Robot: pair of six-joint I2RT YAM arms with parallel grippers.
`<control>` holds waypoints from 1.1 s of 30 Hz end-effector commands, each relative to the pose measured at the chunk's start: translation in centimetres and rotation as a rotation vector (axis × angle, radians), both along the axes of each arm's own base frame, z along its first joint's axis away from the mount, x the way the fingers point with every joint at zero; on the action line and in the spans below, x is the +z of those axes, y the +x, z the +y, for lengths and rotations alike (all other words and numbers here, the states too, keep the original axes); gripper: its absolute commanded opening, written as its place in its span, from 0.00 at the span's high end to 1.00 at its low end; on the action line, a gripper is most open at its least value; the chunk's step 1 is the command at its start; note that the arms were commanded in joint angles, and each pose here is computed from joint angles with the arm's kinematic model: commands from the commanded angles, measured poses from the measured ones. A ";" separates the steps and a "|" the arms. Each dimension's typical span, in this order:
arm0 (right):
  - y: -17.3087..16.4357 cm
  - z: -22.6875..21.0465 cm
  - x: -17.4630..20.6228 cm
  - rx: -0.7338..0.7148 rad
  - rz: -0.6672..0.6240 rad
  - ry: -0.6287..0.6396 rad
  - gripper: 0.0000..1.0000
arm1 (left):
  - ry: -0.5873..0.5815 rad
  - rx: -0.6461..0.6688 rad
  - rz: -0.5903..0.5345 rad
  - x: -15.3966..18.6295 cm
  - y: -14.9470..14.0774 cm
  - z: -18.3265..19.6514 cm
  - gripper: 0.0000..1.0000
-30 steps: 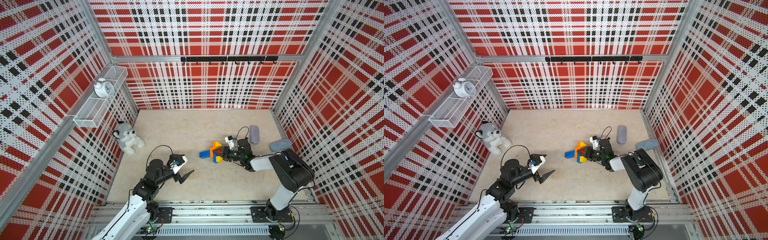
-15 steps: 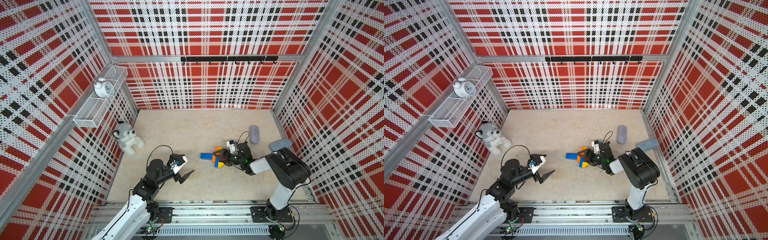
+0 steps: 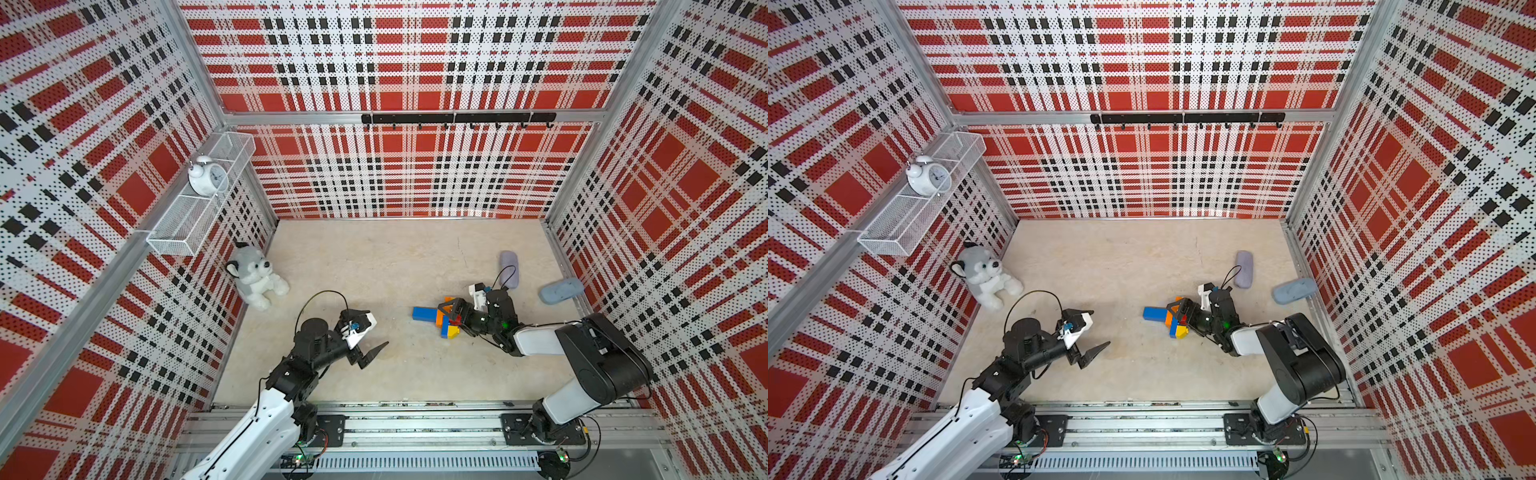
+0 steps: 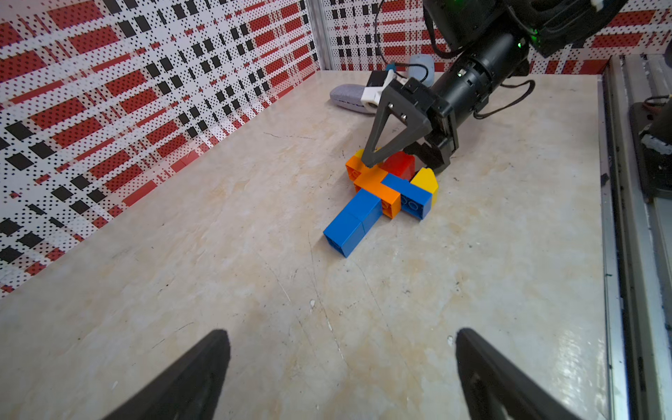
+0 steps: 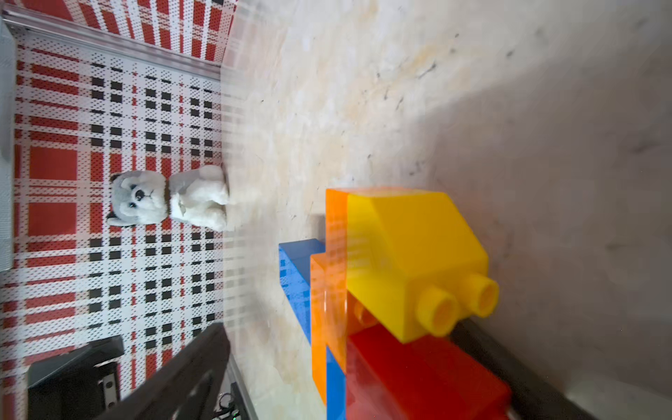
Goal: Assemble a fork with lego
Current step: Place the lego brick at the center of the board, then reset both arms
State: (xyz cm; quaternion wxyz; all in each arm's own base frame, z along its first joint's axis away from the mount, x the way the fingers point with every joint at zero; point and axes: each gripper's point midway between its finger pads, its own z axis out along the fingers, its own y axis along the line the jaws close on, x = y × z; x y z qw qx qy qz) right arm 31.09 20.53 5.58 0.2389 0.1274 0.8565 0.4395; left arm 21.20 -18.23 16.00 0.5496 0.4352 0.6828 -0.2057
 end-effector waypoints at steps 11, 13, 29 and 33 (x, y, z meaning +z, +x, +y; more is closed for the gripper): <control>-1.9 -7.9 -2.8 -0.139 0.118 -0.330 0.00 | 0.014 0.011 -0.044 1.3 0.5 0.0 0.02; -1.4 -8.7 -1.0 -0.152 0.061 -0.365 0.00 | -0.025 0.044 -0.057 2.1 1.0 0.2 0.02; 1.9 -22.8 13.7 -0.570 -0.455 -0.955 0.00 | -0.510 1.121 -0.176 6.4 7.9 15.8 0.02; 2.5 -24.2 12.2 -0.627 -0.552 -1.060 0.00 | -0.411 1.238 -0.180 4.6 8.6 18.2 0.02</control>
